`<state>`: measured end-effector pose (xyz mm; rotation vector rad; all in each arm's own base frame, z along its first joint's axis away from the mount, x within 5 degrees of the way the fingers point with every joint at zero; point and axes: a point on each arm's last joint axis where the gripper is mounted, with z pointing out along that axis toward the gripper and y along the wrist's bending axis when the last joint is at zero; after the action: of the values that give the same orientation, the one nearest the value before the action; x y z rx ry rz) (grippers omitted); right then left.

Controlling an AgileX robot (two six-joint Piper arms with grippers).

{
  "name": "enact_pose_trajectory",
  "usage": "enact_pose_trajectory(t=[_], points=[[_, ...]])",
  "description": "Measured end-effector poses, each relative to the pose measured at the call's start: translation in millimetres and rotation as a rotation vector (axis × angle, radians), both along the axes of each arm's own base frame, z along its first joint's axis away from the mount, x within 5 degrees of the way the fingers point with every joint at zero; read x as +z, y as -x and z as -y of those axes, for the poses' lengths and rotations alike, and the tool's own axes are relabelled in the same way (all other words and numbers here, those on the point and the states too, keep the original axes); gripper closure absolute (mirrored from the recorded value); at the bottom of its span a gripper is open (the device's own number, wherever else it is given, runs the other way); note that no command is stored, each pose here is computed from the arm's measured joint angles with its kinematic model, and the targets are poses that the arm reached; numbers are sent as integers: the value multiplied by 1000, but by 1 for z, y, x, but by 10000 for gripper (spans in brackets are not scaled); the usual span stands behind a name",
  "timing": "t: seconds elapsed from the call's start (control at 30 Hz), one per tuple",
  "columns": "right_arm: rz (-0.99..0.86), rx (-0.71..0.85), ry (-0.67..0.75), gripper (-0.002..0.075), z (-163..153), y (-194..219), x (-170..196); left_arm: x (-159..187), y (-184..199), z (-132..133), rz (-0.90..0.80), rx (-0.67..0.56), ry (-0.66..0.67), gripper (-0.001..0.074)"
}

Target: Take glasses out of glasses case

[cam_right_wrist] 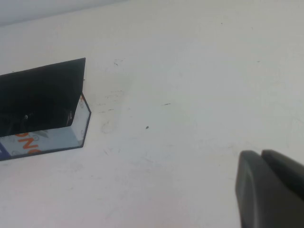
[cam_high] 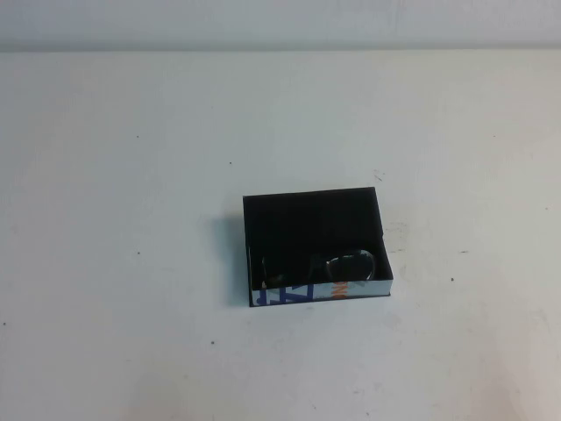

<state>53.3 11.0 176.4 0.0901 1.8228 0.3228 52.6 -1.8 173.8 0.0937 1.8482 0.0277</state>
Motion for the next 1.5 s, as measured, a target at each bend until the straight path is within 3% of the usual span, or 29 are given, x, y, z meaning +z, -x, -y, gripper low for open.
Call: enact_pose_trajectory(t=[1.5], points=[[-74, 10, -94, 743, -3, 2, -4, 0, 0, 0, 0, 0, 0, 740]])
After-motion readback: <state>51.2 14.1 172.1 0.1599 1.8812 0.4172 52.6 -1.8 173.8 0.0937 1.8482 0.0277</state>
